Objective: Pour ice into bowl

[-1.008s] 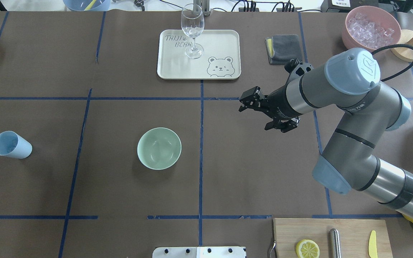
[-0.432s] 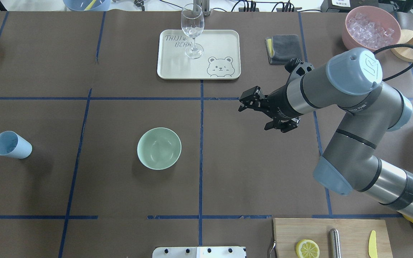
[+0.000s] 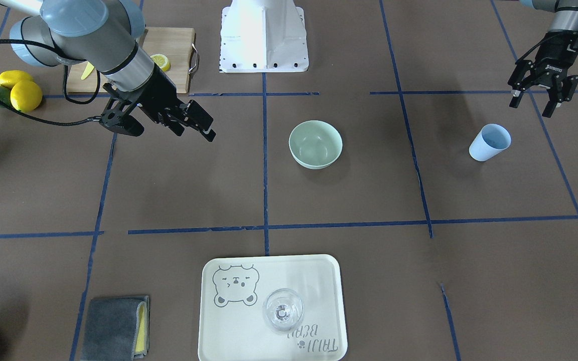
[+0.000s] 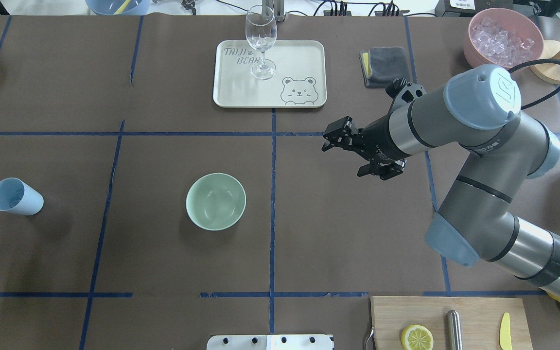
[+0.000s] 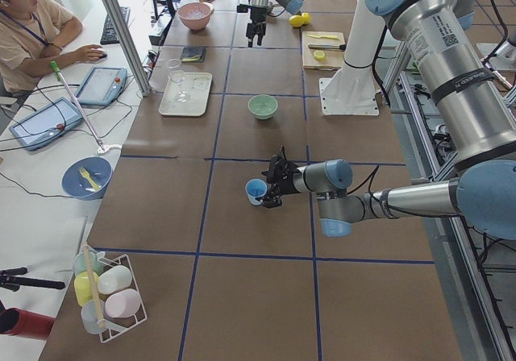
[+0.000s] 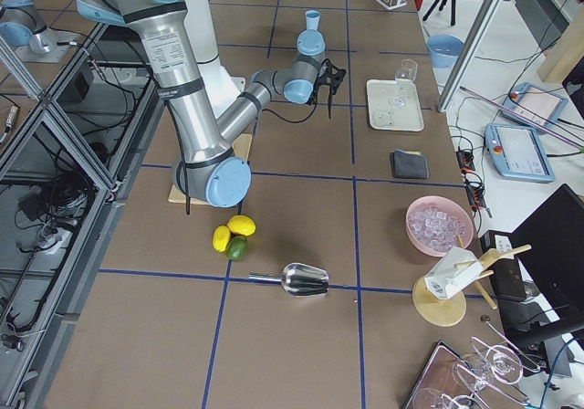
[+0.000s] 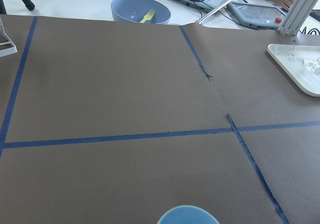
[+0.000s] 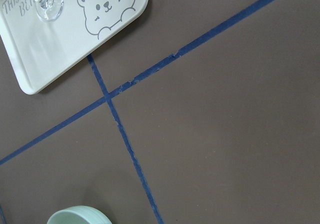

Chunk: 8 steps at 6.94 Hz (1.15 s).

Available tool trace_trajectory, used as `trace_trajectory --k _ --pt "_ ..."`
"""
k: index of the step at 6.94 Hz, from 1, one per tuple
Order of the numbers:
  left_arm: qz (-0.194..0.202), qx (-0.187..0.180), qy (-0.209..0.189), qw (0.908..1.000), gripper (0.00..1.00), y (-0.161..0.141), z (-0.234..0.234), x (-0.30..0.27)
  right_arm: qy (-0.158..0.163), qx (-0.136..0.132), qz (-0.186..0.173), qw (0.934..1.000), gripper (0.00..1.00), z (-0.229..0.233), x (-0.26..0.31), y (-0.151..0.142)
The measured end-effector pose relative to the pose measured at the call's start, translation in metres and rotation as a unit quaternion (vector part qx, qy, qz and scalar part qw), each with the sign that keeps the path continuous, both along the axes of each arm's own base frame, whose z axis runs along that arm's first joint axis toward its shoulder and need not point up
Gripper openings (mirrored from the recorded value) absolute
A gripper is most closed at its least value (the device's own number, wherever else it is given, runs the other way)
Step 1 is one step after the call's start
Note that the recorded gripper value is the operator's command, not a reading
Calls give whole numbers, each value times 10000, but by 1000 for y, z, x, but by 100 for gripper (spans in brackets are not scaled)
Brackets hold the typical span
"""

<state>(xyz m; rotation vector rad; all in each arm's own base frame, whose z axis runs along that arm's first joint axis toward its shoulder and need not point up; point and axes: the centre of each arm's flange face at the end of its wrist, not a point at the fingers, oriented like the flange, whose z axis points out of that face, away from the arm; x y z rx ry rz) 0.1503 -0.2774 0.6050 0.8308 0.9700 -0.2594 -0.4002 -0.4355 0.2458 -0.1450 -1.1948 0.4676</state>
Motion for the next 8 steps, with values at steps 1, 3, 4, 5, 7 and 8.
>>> trace_trajectory --k 1,3,4,5,7,8 --pt "-195 -16 -67 9998 99 12 13 16 -1 3 -2 10000 100 0 0 0" --pt "-383 10 14 9993 99 36 26 46 -18 20 -1 10000 100 -1 3 2" --pt "-408 52 82 9991 99 47 28 59 -2 8 1 10000 100 2 5 2" --pt "-481 132 78 9987 99 55 31 68 13 -5 3 10000 100 5 7 4" --pt "-795 355 -87 9962 99 60 42 93 17 -10 0 10000 100 8 12 8" --pt "-958 455 -148 9942 99 60 46 110 14 -9 -3 10000 100 8 13 8"
